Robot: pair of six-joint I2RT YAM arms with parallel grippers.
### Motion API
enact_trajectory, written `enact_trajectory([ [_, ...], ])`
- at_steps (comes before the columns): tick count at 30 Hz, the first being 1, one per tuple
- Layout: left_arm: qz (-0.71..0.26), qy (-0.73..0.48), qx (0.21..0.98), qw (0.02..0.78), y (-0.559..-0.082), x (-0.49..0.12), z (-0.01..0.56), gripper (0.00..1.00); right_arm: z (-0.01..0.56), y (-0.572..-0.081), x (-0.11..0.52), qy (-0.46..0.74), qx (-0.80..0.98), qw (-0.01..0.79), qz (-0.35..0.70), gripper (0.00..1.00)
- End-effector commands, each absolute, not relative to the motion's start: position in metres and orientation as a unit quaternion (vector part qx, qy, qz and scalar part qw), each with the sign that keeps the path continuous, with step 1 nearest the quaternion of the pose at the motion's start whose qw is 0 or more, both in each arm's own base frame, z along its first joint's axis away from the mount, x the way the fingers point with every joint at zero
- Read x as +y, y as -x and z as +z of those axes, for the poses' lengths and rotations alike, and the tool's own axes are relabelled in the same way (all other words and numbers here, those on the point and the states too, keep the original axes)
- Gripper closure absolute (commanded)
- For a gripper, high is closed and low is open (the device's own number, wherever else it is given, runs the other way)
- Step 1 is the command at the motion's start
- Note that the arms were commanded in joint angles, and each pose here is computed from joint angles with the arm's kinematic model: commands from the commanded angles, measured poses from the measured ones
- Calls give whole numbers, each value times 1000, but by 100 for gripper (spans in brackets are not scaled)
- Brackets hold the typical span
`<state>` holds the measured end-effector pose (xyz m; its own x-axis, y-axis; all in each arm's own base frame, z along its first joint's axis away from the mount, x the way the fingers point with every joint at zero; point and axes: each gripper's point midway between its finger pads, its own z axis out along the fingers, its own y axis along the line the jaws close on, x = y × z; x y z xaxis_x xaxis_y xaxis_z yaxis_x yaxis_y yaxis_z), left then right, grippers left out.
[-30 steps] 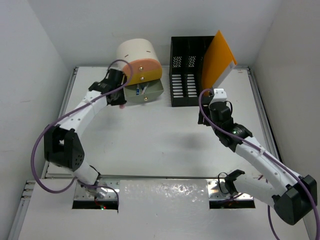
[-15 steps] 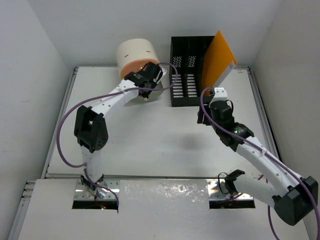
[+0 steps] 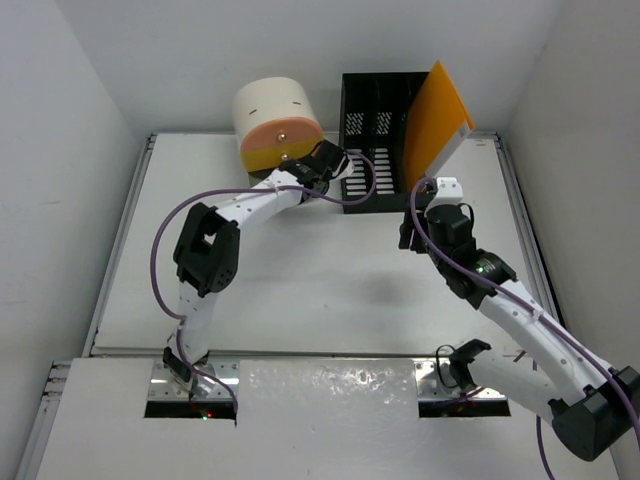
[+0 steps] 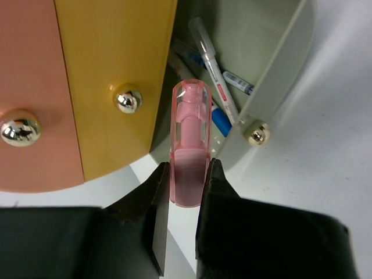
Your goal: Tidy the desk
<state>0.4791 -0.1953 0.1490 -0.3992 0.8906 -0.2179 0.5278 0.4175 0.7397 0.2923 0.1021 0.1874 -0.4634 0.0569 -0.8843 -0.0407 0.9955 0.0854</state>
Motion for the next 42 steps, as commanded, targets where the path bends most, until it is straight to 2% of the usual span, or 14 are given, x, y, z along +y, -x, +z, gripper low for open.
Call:
enact_trajectory([
  [1,319,-439,766,345,-497,-197,169,100,199,-293,96,-26,844,534,45,40],
  [6,316,-437,766,350,-501,-201,161,95,198,-292,95,-29,845,532,44,40],
  [15,311,-423,774,353,-512,-199,158,56,202,-291,91,-25,844,534,35,40],
  [18,305,-411,777,366,-514,-200,170,49,201,-290,90,-24,845,533,33,40],
  [21,293,-398,786,373,-510,-201,182,47,200,-291,92,-22,846,532,35,40],
  [24,258,-384,796,391,-501,-206,205,52,200,-294,95,-17,845,533,41,40],
  [25,241,-381,797,402,-495,-207,219,58,200,-294,97,-12,845,532,43,40],
  [27,217,-362,803,421,-489,-209,234,76,196,-296,100,-7,849,527,44,40],
  [28,207,-351,802,437,-483,-206,249,91,196,-298,104,-3,848,528,53,40],
  [30,193,-316,803,467,-478,-203,270,100,193,-303,112,4,851,522,63,40],
  [34,141,-233,807,525,-479,-185,298,100,189,-309,132,16,854,511,99,41],
  [36,71,-206,819,531,-476,-189,296,100,190,-313,141,23,852,511,114,41],
  [38,24,-182,839,512,-475,-184,278,100,195,-318,148,28,847,515,127,41],
  [42,5,-190,876,443,-455,-182,217,100,199,-327,156,34,846,515,134,41],
])
